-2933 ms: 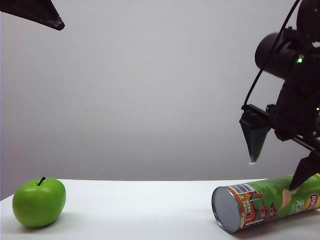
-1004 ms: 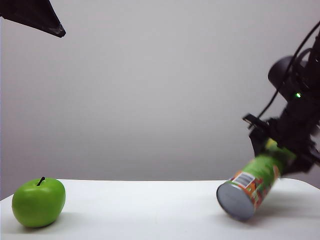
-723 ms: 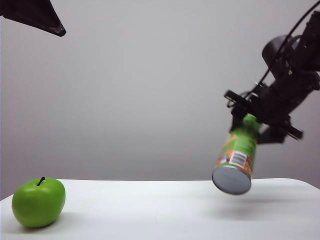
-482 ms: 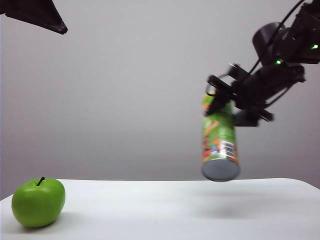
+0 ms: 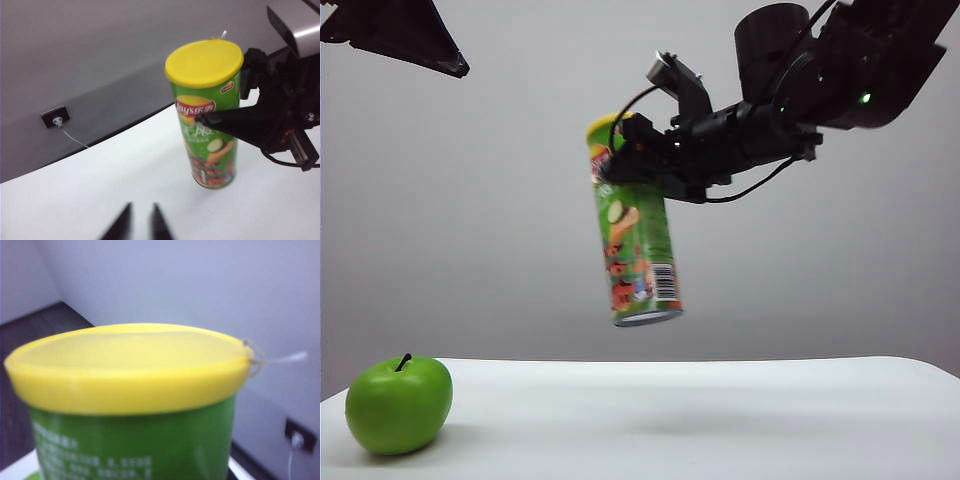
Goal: Pick up the green bucket of chips from the desk, place it near the apple, and finally stand it up.
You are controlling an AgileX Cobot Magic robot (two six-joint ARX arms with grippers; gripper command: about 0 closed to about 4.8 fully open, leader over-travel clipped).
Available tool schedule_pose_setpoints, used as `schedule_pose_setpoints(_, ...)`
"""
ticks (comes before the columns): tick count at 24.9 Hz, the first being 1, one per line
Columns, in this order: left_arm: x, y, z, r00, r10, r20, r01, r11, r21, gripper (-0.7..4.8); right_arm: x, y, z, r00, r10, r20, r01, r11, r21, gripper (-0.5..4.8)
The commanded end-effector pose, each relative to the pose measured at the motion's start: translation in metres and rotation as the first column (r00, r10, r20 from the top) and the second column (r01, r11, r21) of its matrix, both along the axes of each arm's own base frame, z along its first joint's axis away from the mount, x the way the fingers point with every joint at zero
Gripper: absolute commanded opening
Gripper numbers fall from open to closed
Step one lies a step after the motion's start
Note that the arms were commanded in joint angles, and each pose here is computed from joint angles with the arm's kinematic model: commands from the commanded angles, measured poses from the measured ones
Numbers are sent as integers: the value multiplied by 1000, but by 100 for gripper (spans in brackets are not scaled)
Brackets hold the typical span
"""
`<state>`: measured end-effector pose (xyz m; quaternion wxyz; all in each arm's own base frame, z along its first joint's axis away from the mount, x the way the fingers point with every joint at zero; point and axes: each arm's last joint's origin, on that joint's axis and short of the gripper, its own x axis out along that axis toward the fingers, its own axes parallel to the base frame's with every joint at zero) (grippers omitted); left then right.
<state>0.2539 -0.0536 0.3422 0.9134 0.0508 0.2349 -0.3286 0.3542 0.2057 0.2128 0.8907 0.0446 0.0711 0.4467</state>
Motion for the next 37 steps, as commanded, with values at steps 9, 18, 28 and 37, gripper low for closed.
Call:
schedule_pose_setpoints(9, 0, 1, -4, 1000, -12, 6, 12, 1000, -17, 154, -15, 26, -36, 985, 51, 162, -67, 994, 90, 215)
schedule_pose_setpoints(18, -36, 14, -24, 994, -94, -49, 93, 995, -25, 153, -33, 60, -66, 984, 74, 163, -90, 991, 94, 179)
schedule_pose_setpoints(28, -104, 22, -3, 994, -112, -1, 112, 993, 43, 153, -33, 66, -82, 985, 61, 160, -78, 992, 99, 179)
schedule_pose_setpoints(37, -144, 27, -19, 998, -38, 52, 36, 999, 29, 153, -34, 74, -99, 988, 58, 143, -72, 993, 90, 179)
